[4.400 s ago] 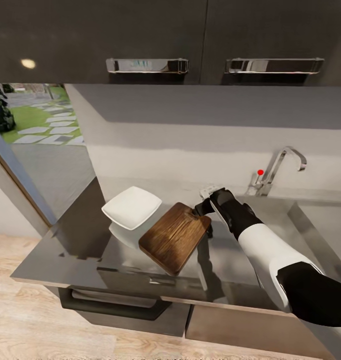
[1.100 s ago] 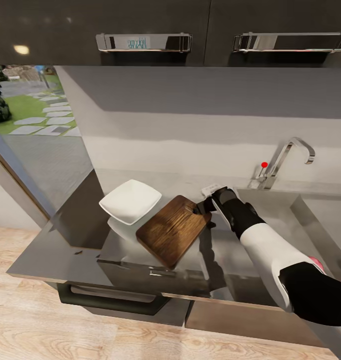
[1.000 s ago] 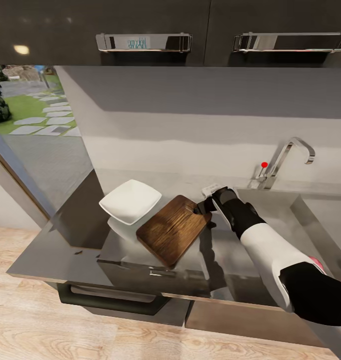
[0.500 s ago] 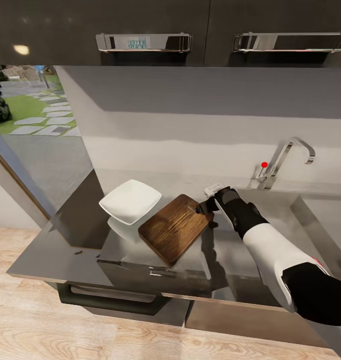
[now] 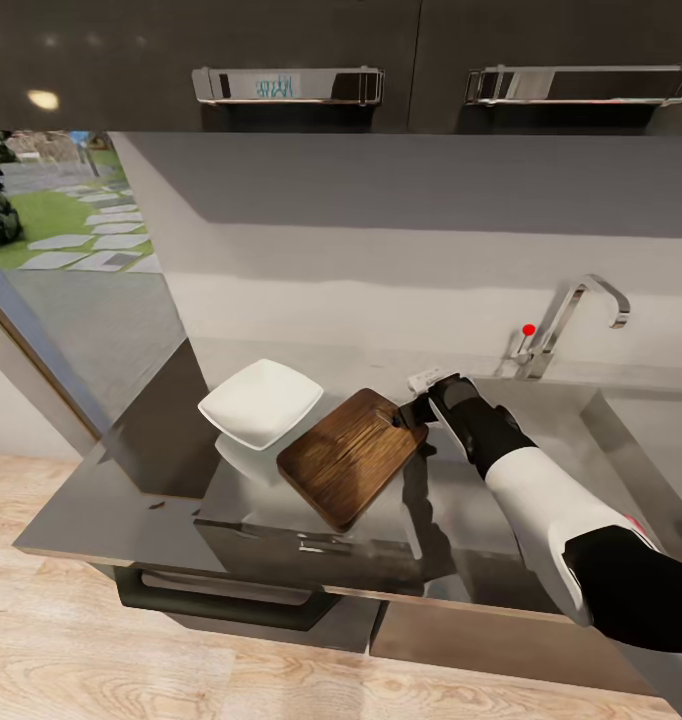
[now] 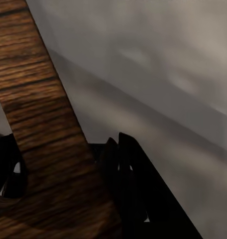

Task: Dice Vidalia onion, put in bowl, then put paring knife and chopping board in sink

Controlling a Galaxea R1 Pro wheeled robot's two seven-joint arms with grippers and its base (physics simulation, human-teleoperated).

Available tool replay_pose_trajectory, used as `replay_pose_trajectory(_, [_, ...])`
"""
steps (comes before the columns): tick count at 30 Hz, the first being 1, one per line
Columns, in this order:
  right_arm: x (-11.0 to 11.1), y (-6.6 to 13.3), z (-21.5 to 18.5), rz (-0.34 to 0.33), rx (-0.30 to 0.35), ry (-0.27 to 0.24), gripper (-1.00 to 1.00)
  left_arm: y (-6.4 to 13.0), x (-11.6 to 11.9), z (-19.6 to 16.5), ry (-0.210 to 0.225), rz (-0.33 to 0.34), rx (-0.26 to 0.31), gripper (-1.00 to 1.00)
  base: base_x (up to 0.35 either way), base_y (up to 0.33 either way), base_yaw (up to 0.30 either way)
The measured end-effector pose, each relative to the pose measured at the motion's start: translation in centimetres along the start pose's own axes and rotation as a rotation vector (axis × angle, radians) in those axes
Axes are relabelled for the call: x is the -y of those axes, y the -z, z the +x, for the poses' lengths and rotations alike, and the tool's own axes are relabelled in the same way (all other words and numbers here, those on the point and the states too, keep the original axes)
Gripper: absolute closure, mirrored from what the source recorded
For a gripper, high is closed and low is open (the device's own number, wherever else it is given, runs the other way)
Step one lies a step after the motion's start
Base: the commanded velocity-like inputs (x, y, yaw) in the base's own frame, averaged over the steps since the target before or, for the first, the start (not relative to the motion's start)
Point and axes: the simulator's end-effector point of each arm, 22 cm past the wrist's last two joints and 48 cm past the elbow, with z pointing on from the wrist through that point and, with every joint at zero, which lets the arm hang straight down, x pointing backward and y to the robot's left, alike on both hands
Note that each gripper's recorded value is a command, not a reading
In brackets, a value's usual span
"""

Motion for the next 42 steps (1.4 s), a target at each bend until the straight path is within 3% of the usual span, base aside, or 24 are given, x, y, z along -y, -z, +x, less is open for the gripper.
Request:
replay_pose_trajectory(7, [0.0,0.1,0.4,0.005,-0.014,0.007,1.00,0.0,0.0,-0.5,0.001,0.001,0.017,-1.00,-0.065,0.000,0.000])
replay_pose_trajectory(18, [0.5,0.5,1.0,0.019,-0.033,0.014,1.00,0.0,0.1,-1.2,0.002,0.002,0.034,-1.00,-0.284,0.000,0.000])
replay_pose_trajectory(29, [0.7,1.3,0.7,0.018,-0.027,0.008,1.00,0.0,0.1,-1.8,0.002,0.002,0.051,-1.00,-0.024,0.000,0.000])
replay_pose_trajectory(30, [2.2,1.4,1.3,0.021,-0.031,-0.027,1.00,0.0,0.1,-1.9,0.002,0.002,0.052,-1.00,0.000,0.000,0.000])
replay_pose_trajectory(31, [3.0,1.5,1.5,0.041,-0.034,-0.014,1.00,0.0,0.1,-1.9,0.002,0.002,0.054,-1.00,0.000,0.000,0.000])
replay_pose_trajectory(42, [3.5,2.5,0.9,0.056,-0.020,-0.006,1.00,0.0,0.1,-2.6,0.002,0.003,0.071,-1.00,0.000,0.000,0.000])
